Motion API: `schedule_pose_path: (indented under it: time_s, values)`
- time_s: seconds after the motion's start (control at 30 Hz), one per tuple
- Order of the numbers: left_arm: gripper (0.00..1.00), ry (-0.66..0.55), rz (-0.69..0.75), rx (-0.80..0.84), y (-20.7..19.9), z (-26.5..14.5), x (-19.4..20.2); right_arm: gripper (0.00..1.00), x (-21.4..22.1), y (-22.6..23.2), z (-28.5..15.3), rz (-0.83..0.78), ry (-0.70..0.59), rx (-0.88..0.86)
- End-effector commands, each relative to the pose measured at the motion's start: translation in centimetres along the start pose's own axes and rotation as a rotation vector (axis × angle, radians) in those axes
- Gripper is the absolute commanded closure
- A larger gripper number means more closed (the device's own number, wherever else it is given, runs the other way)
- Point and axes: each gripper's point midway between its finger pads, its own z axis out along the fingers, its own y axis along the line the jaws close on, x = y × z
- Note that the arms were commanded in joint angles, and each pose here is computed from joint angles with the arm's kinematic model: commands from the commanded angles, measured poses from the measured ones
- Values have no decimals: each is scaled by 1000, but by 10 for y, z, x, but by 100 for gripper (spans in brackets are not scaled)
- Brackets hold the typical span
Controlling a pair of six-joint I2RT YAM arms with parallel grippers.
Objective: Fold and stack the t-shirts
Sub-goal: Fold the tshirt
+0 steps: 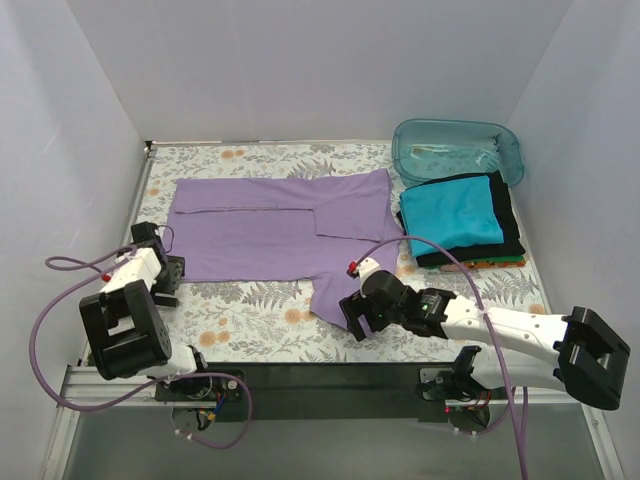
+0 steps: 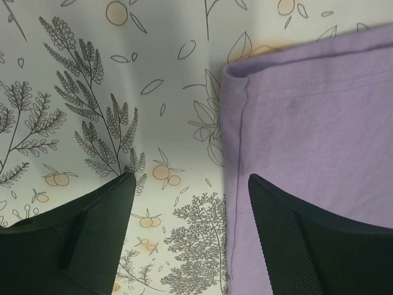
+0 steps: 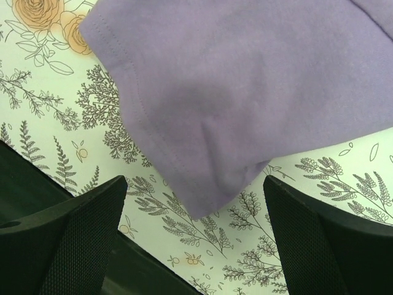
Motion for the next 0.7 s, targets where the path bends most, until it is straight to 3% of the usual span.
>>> schedule_pose_path:
  time_s: [0.0,0.13,0.17,0.27,0.3,0.53,0.67]
  values:
    - [29,0,-27,-1,-7,14,-5,2,-3,5,-4,-45,-27,1]
    - [44,23,-21,-14,-6,21,0,2,-2,14,0,-116,-9,1]
    - [66,28,-18,-21,-4,22,2,2,-3,17,2,-122,0,0]
    - [95,34,-14,-8,-5,23,3,2,1,22,7,-141,23,7]
    - [98,33,-12,8,-9,22,2,2,0,21,8,-149,22,21]
    - [100,26,15,28,-13,24,1,2,6,9,18,-201,45,102]
    - [100,13,26,80,-21,18,-3,11,8,9,25,-206,71,117]
